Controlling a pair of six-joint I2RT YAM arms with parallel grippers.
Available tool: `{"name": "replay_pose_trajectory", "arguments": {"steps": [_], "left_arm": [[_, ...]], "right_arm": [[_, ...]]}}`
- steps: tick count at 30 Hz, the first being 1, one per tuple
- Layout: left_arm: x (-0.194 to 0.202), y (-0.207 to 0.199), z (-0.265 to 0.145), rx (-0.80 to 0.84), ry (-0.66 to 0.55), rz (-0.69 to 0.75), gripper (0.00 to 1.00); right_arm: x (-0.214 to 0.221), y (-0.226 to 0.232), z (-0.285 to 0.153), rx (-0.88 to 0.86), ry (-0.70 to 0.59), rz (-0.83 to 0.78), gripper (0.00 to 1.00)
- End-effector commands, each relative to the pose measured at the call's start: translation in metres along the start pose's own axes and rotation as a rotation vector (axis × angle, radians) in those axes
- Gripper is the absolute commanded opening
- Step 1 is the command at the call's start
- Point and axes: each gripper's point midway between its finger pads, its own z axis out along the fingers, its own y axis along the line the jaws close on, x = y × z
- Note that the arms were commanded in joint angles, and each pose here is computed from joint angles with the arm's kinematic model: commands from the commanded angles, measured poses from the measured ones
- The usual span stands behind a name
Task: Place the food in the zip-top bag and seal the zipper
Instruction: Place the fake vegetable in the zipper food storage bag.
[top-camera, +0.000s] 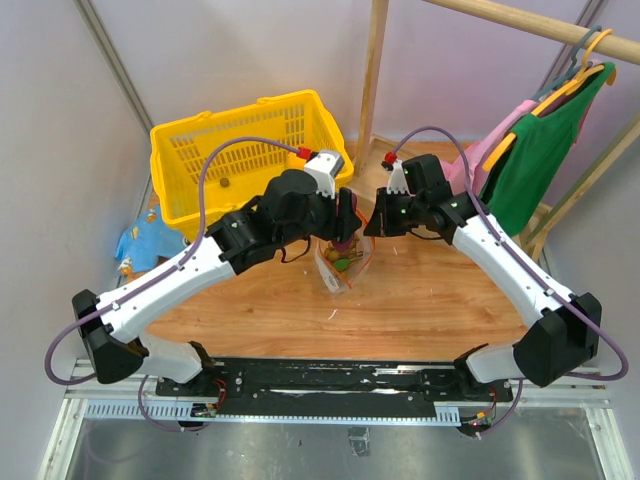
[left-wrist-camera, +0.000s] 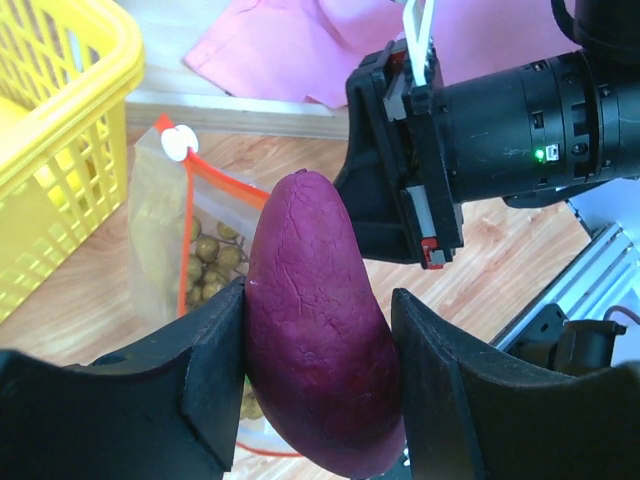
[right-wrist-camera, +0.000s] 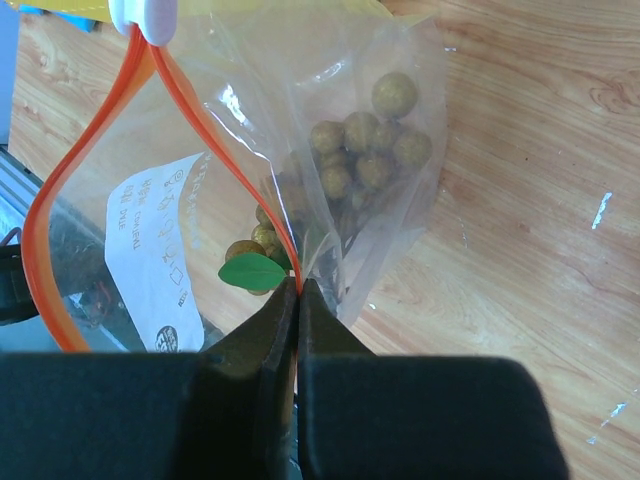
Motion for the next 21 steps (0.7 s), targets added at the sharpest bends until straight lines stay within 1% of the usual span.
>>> {"name": "replay_pose_trajectory", "arguments": {"steps": [1,4,10,15,18,21], "left_arm": [[0.008,-0.011,0.009,0.04,-0.024,0.037,0.4],[0.02,-0.002,0.017,-0.007,-0.003,0.048,0.43],[0.032,0.009,0.028,-0.06,0.013,0.049,0.55],[0.041,0.013,0.034,-0.079,0.041,0.056,0.67],[0.042,0.016,0.033,-0.091,0.042,0.059,0.77],[0.041,0.017,0.032,-0.099,0.038,0.066,0.82]], "right_arm": [[-0.006,0.011,0.001,-0.028,-0.01,-0.007,0.01],[-0.006,0.011,0.001,-0.028,-0.009,-0.006,0.01],[-0.006,0.01,0.004,-0.031,-0.003,-0.008,0.0],[-0.007,0.011,0.006,-0.032,0.002,-0.009,0.01],[-0.007,0.01,0.006,-0.031,0.004,-0.01,0.0],[-0.008,0.011,0.007,-0.032,0.004,-0.01,0.01]]}}
